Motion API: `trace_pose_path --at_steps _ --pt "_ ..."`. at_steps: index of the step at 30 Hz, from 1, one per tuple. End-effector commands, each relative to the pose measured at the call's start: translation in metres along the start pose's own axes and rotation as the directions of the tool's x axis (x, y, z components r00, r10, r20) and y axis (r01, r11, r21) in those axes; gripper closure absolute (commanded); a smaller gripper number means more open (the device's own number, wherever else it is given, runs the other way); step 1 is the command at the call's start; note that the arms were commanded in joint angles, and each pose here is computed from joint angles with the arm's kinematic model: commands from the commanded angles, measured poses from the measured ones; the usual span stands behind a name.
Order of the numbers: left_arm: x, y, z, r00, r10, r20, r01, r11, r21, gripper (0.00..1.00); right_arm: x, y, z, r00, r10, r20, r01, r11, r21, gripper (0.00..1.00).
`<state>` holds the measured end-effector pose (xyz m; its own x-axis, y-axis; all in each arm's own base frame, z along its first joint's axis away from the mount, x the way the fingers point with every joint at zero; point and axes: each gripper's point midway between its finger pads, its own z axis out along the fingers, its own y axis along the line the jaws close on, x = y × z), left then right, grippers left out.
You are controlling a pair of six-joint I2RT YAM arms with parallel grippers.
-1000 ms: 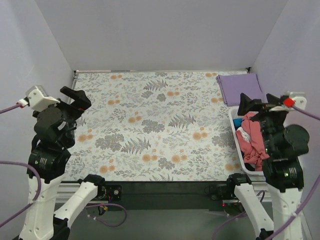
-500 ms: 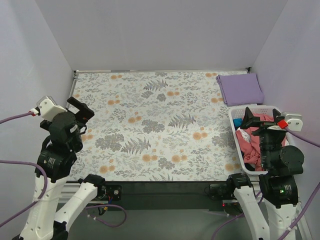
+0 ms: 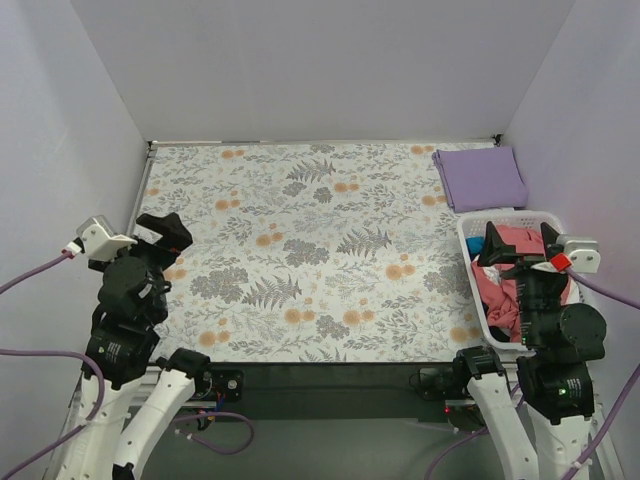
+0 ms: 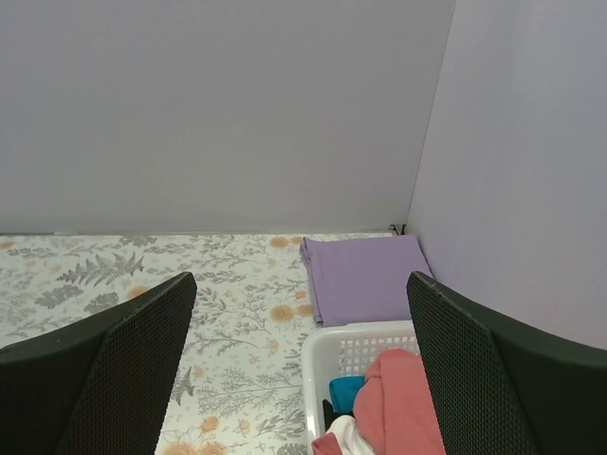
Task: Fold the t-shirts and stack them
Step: Reset both grippers
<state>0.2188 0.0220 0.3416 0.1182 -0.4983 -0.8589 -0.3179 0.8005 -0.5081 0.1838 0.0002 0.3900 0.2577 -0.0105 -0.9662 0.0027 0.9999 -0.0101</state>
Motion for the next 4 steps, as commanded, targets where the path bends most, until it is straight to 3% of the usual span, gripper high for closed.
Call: trace_pose_path --at_steps 1,4 --pt "0.0038 -0.0124 0.0088 1.000 0.013 0.003 -0.013 0.999 0.041 0.02 -0.0100 0.0006 -0.0033 0.998 -0.001 0.059 0.002 1.000 -0.009 0.01" --pt "0.0095 -0.0117 0.0124 1.000 0.010 0.019 -0.011 0.999 0.053 0.02 -0.0098 0.0041 -0.0035 0.998 0.000 0.060 0.001 1.000 -0.029 0.02"
